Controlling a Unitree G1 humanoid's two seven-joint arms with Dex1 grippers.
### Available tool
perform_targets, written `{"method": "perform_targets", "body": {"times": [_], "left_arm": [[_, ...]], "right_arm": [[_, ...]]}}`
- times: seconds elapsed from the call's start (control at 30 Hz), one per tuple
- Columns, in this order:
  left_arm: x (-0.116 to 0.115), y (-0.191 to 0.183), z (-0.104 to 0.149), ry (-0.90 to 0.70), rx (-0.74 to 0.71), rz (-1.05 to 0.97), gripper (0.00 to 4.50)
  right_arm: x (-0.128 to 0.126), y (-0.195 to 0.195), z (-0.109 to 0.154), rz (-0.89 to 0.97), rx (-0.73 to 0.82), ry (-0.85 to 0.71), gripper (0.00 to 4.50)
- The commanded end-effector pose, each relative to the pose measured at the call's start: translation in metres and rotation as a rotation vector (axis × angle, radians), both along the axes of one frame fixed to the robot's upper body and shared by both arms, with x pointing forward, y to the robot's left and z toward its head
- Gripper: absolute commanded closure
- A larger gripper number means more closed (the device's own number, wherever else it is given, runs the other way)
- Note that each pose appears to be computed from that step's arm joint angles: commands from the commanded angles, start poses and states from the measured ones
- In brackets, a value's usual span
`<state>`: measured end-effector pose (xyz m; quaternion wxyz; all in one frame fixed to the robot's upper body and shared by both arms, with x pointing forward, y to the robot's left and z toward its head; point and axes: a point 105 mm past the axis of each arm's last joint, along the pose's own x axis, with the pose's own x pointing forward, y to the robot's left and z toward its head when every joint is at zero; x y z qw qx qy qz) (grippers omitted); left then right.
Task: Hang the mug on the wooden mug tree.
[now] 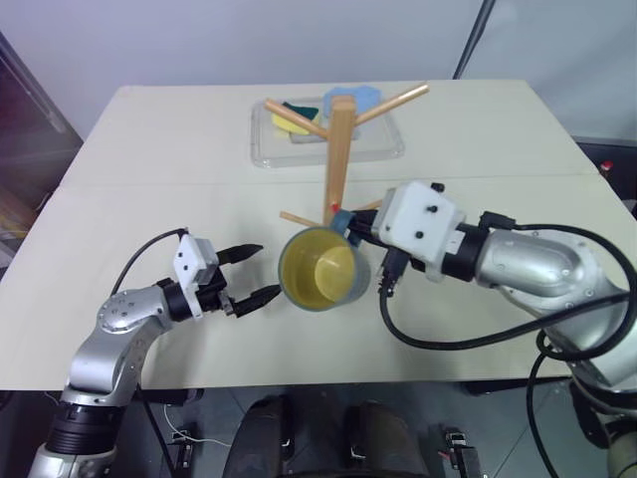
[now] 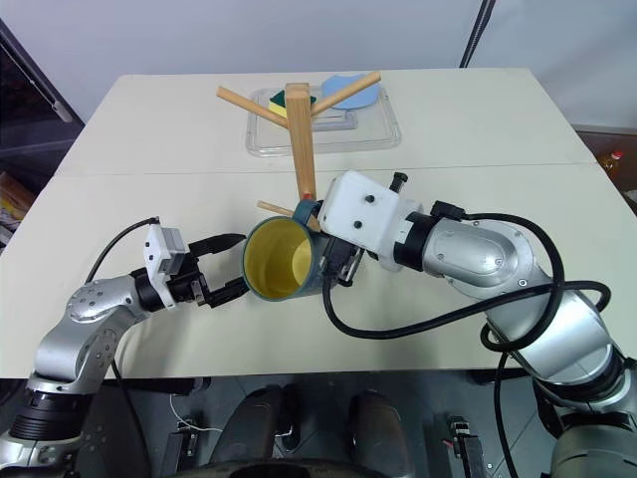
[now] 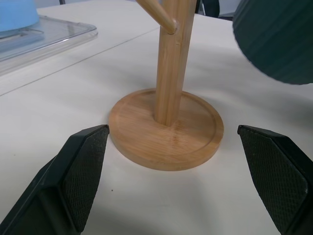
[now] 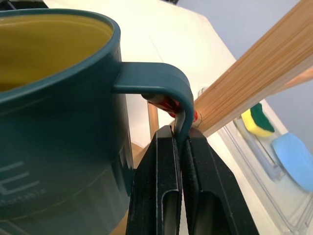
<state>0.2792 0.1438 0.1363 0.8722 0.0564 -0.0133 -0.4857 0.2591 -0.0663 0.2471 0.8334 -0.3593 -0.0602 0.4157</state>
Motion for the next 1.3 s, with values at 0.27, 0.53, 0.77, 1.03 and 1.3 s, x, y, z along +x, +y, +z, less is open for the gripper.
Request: {"method": "perform_targets", "body": {"times": [0.27, 0.53, 0.77, 1.03, 1.3], "left_arm": [[-0.001, -0.006, 0.008, -0.039, -0.022, -0.007, 0.0], [-0.003, -0.002, 0.029, -0.066, -0.1, -0.011, 0.0], [-0.012, 0.007, 0.049, -0.07, -0.111, -0.048, 0.0], [-0.018, 0.01, 0.068, -0.078, -0.11, -0.093, 0.0], [-0.023, 0.005, 0.079, -0.085, -0.14, -0.123, 0.0]], "right_arm": [[0.005, 0.001, 0.009, -0.057, -0.003, -0.028, 4.43], [0.006, 0.003, 0.006, -0.064, -0.013, -0.012, 4.43], [0.007, 0.004, 0.002, -0.06, -0.011, 0.011, 4.43], [0.011, 0.004, 0.001, -0.078, -0.008, 0.019, 4.43], [0.012, 0.006, 0.001, -0.074, -0.016, 0.016, 4.15]]}}
